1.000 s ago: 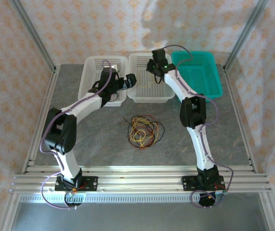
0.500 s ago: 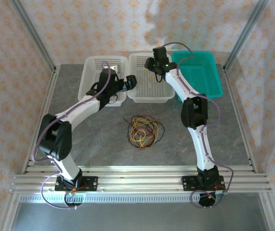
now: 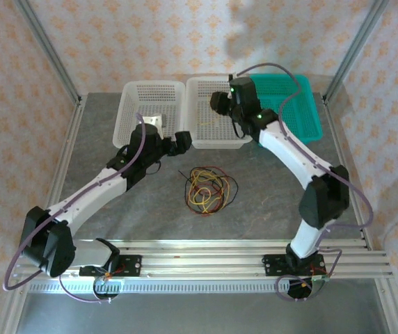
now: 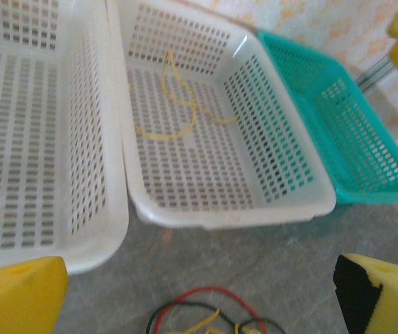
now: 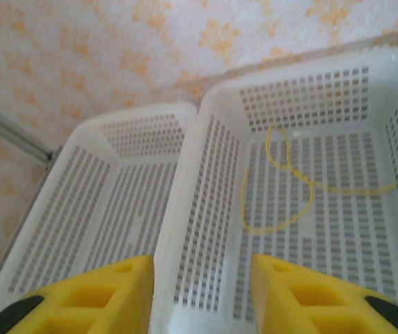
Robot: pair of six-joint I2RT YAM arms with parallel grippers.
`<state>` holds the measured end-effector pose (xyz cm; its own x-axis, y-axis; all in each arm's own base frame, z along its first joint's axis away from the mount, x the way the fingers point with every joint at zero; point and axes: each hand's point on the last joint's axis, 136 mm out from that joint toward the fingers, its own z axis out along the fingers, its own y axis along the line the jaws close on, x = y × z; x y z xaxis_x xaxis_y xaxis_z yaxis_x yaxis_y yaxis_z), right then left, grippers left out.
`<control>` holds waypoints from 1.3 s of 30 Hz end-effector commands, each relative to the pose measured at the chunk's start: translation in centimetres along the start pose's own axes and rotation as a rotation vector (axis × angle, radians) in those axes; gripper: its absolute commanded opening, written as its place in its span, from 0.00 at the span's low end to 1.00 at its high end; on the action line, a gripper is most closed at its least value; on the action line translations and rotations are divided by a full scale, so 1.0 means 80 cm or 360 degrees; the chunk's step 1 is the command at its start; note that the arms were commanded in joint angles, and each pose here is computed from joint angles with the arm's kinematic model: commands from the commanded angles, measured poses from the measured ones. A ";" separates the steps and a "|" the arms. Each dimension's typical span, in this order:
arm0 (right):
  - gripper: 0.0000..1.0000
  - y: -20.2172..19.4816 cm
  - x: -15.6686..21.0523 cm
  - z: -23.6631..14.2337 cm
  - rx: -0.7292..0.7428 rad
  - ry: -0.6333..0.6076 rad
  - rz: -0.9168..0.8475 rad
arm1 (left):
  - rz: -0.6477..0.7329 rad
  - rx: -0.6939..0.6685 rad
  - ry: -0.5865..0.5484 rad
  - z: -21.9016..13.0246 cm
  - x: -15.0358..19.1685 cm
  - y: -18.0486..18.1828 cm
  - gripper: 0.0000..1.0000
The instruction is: Untangle the cables
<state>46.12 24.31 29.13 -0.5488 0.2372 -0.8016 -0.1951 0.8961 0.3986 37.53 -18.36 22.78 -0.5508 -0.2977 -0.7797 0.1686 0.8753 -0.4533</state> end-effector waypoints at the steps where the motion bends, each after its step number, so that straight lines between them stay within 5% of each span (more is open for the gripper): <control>1: 0.39 -0.007 0.022 -0.029 0.0031 -0.0030 -0.0021 | -0.0014 -0.0043 0.0010 -0.016 0.018 0.004 0.99; 14: 0.35 -0.017 0.218 -0.086 -0.0005 0.0447 0.0050 | -0.0221 0.0081 0.0174 -0.041 0.124 0.001 0.96; 21: 0.34 0.001 0.317 -0.094 -0.0206 0.0787 -0.0206 | -0.0282 0.0117 0.0242 -0.047 0.166 0.011 0.96; 28: 0.39 -0.008 0.360 -0.083 -0.0225 0.0972 -0.0283 | -0.0268 0.0079 0.0313 -0.039 0.190 0.020 0.96; 39: 0.42 -0.025 0.372 -0.066 -0.0161 0.1007 -0.0235 | -0.0239 0.0048 0.0339 -0.033 0.200 0.024 0.96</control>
<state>25.30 27.47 6.80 -0.8811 -0.1892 -0.4335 -0.3624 0.8590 0.3617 26.87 -20.28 10.90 -0.7315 -0.3359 -0.5934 0.0904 0.8148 -0.5726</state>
